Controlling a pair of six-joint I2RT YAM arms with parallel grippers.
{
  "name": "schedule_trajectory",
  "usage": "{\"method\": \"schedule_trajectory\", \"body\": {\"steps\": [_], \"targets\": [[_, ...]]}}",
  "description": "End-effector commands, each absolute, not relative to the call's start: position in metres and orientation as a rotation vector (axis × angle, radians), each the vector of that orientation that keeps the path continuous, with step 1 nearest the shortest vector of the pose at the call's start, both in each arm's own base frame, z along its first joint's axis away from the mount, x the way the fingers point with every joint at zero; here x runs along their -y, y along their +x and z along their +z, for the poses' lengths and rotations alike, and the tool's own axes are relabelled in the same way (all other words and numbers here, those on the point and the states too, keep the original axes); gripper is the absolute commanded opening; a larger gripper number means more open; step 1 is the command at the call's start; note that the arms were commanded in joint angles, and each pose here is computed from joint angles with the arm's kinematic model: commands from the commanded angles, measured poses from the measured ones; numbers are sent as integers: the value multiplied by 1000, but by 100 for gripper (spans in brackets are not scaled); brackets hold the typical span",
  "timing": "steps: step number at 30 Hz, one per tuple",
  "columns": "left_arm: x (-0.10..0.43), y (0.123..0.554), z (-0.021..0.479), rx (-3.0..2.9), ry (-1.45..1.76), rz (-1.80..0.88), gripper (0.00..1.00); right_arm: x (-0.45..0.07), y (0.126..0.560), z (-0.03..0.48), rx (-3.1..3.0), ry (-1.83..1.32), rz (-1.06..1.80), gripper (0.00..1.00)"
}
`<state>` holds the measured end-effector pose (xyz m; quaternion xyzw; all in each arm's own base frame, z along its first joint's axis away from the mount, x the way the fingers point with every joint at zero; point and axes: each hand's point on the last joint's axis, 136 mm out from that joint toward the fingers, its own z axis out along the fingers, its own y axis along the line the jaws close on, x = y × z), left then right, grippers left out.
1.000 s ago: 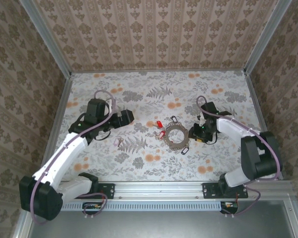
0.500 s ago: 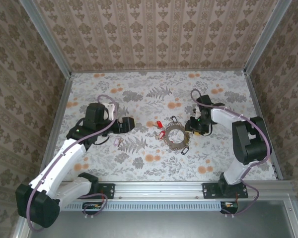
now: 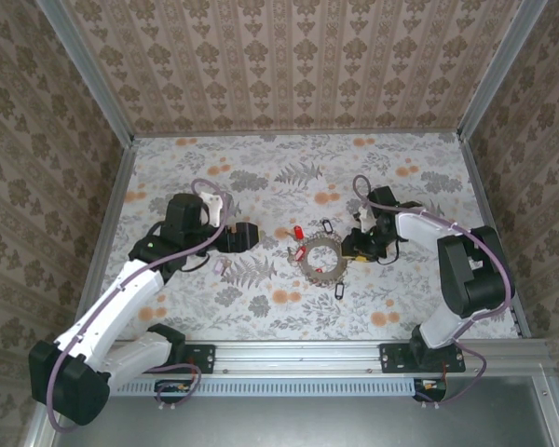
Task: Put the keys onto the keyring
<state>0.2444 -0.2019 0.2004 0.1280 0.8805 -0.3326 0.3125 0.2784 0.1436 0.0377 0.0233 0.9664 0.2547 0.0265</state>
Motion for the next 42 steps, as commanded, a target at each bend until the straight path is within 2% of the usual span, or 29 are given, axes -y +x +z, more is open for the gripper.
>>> {"method": "schedule_trajectory", "body": {"steps": [1, 6, 12, 17, 22, 26, 30, 42], "targets": [[206, 242, 193, -2320, 391, -882, 97, -157, 271, 47, -2958, -2, 883, 38], [209, 237, 186, -2313, 459, -869, 97, -155, 260, 44, -3004, 29, 817, 37], [226, 224, 178, -2193, 672, -794, 97, -145, 256, 46, -3010, 86, 739, 42], [251, 201, 173, -2052, 975, -697, 100, -138, 268, 63, -2951, 185, 680, 42], [265, 191, 165, -2036, 1080, -686, 100, -116, 281, 71, -2872, 370, 578, 40], [276, 182, 160, -1995, 1188, -665, 100, -110, 285, 61, -2850, 536, 663, 35], [284, 173, 155, -1958, 1278, -643, 100, -124, 288, 52, -2843, 624, 801, 35], [293, 165, 155, -1893, 1357, -636, 100, -133, 291, 22, -2870, 715, 890, 34]]}}
